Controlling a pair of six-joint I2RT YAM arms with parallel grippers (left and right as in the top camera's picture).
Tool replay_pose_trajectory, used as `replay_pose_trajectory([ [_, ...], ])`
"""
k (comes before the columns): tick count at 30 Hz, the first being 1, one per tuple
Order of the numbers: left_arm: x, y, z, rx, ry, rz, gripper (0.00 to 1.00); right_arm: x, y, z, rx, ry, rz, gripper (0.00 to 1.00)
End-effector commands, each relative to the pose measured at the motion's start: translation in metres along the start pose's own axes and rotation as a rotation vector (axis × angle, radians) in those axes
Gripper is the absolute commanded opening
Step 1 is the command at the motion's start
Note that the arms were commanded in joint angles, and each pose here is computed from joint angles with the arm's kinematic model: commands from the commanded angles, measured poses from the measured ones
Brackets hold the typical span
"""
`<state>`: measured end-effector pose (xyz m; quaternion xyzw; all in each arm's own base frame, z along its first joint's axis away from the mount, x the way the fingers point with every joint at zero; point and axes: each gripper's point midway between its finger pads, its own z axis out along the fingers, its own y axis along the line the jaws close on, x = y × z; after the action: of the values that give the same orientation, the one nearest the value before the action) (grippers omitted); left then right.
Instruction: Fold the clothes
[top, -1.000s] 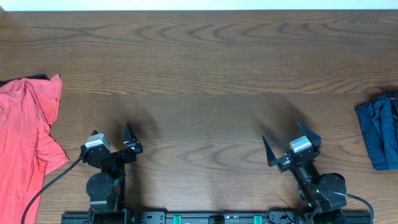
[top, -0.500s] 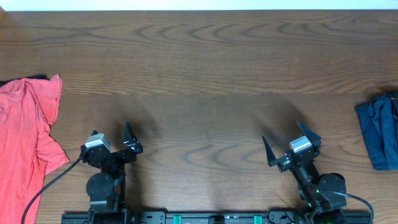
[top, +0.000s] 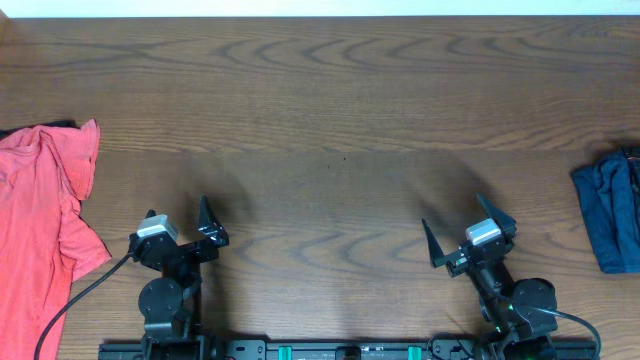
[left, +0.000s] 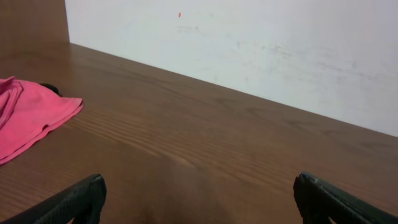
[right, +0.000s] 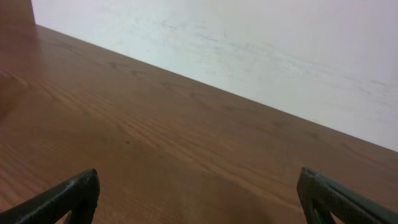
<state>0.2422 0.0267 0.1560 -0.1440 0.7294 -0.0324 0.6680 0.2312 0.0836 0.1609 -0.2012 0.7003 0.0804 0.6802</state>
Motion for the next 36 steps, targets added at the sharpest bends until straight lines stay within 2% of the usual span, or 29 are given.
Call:
replay_pose_trajectory([
  [1,0.017,0.008,0.002,-0.035,0.039,0.023,0.98,0.001,-0.001,0.000,0.003,0.000,0.012,0.99],
  [6,0.018,0.006,0.002,-0.022,0.043,0.022,0.98,0.001,-0.001,0.000,0.004,-0.003,0.011,0.99],
  [13,0.023,-0.010,0.002,0.073,0.072,0.021,0.98,0.001,-0.001,0.000,0.005,-0.001,0.012,0.99],
  [18,0.009,-0.014,-0.001,0.081,0.044,0.019,0.98,-0.006,-0.004,-0.001,0.016,-0.005,0.011,0.99],
  [22,-0.014,-0.023,-0.006,0.111,0.018,0.018,0.98,-0.030,-0.013,-0.003,0.047,-0.022,0.007,0.99],
  [26,-0.032,-0.036,-0.009,0.149,0.053,0.023,0.98,-0.058,-0.020,0.000,0.056,-0.012,0.008,0.99],
  [36,-0.079,-0.052,0.008,0.107,0.293,0.092,0.98,-0.113,-0.036,0.037,0.020,0.187,0.039,0.99],
])
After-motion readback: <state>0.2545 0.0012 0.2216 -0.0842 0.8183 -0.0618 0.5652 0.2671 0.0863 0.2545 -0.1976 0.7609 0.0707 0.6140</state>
